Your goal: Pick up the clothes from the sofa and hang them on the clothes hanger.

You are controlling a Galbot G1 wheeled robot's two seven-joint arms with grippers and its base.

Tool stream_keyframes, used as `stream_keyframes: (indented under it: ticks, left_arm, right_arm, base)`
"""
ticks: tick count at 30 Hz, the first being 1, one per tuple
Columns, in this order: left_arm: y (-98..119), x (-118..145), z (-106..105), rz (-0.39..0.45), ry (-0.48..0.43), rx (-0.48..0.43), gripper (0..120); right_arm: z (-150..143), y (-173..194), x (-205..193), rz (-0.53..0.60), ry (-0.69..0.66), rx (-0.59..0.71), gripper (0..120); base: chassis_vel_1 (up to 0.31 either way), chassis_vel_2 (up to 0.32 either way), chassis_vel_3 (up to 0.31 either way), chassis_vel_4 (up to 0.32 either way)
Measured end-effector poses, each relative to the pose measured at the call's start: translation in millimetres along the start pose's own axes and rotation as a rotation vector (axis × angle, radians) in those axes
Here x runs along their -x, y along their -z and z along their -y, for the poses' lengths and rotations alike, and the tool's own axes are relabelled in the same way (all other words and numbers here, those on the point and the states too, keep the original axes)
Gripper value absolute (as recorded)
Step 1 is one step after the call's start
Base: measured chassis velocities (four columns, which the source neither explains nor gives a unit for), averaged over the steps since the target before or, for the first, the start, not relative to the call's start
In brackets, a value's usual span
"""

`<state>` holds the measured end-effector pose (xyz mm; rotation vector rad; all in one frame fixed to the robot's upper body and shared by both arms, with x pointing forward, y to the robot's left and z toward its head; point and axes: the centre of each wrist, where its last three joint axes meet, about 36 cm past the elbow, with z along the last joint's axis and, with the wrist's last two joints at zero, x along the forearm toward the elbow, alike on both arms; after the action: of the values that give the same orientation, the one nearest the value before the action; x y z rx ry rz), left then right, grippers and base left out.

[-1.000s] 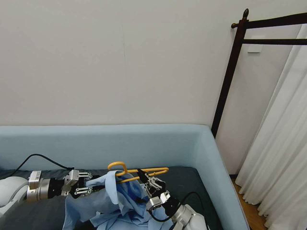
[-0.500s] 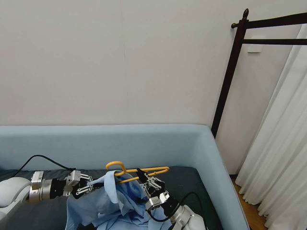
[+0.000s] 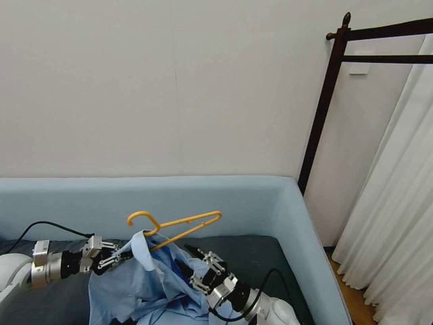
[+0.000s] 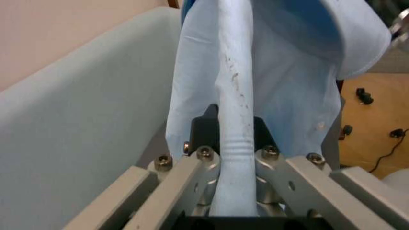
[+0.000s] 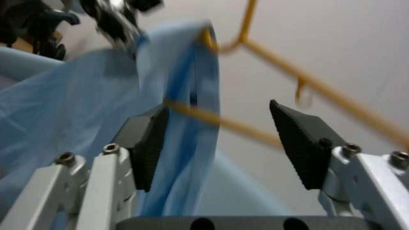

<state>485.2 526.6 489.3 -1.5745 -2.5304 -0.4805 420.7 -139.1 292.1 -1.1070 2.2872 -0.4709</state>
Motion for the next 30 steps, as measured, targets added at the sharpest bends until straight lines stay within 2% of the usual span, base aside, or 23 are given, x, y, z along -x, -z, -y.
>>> stream_keyframes:
  ticks: [1,2,3,5,7,8,10,14,22,30]
  left_arm:
    - [0,0,0,0.0,0.0,0.0,2]
    - [0,-3,0,-0.003,0.004,0.003,2]
    - [0,-4,0,-0.004,0.006,0.004,2]
    - [0,-6,0,-0.005,0.01,0.005,2]
    - [0,-7,0,-0.005,0.014,0.005,2]
    - [0,-7,0,-0.005,0.014,0.005,2]
    - [1,-6,0,-0.002,0.015,0.008,2]
    - [4,-6,-1,0.007,0.02,0.01,2]
    - [4,-5,-3,0.016,0.026,0.006,2]
    - [-4,-1,-2,0.023,0.031,-0.008,2]
  right_arm:
    - [0,0,0,0.0,0.0,0.0,69]
    - [-7,-10,-6,-0.076,-0.04,0.067,72]
    - [-7,-17,-9,-0.135,-0.072,0.079,77]
    - [7,-34,-11,-0.227,-0.086,0.005,86]
    - [32,-51,-10,-0.281,-0.038,-0.151,94]
    - [32,-51,-10,-0.281,-0.038,-0.151,94]
    - [53,-67,-6,-0.322,0.058,-0.283,99]
    - [51,-87,2,-0.349,0.152,-0.368,100]
    - [33,-102,26,-0.345,0.238,-0.478,100]
    - [6,-95,54,-0.29,0.212,-0.462,100]
  base:
    - [0.0,0.0,0.0,0.0]
    - [0.0,0.0,0.0,0.0]
    - [0.0,0.0,0.0,0.0]
    - [0.0,0.0,0.0,0.0]
    - [0.0,0.0,0.0,0.0]
    - [0.0,0.0,0.0,0.0]
    - [0.0,0.0,0.0,0.0]
    - [0.0,0.0,0.0,0.0]
    - [0.0,0.0,0.0,0.0]
    - [0.0,0.0,0.0,0.0]
